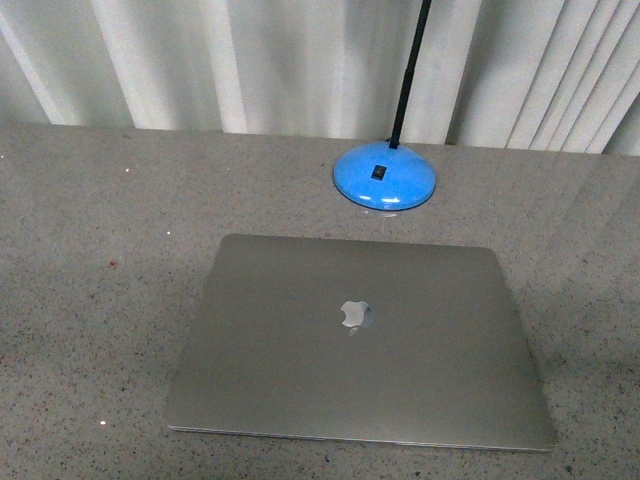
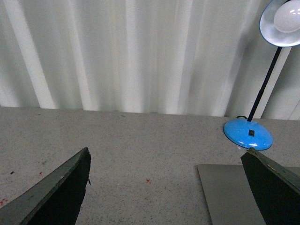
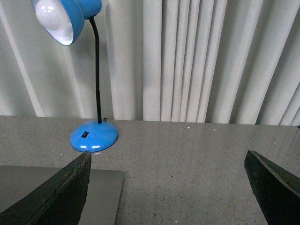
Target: Close laptop
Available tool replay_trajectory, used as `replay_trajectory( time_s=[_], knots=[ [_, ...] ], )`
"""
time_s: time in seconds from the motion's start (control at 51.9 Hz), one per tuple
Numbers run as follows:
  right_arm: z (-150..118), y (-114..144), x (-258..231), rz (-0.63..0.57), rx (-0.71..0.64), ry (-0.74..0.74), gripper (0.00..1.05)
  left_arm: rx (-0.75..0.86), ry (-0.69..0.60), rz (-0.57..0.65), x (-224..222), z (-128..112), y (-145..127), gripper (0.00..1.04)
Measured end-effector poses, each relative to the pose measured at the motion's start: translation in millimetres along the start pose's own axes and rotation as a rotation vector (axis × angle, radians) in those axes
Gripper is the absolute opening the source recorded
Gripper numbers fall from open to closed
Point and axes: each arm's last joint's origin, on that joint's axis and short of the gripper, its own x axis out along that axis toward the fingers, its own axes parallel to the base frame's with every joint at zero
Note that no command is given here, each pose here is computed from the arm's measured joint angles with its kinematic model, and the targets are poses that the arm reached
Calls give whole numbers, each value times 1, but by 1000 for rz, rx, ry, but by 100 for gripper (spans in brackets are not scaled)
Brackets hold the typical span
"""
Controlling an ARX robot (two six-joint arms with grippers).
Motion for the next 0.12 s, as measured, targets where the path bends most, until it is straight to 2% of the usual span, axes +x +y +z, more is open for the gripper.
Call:
replay_trajectory(
  time_s=[0.116],
  knots=[
    [0,0,0,0,0,0,97,0,0,0,0,0,0,98]
  ],
)
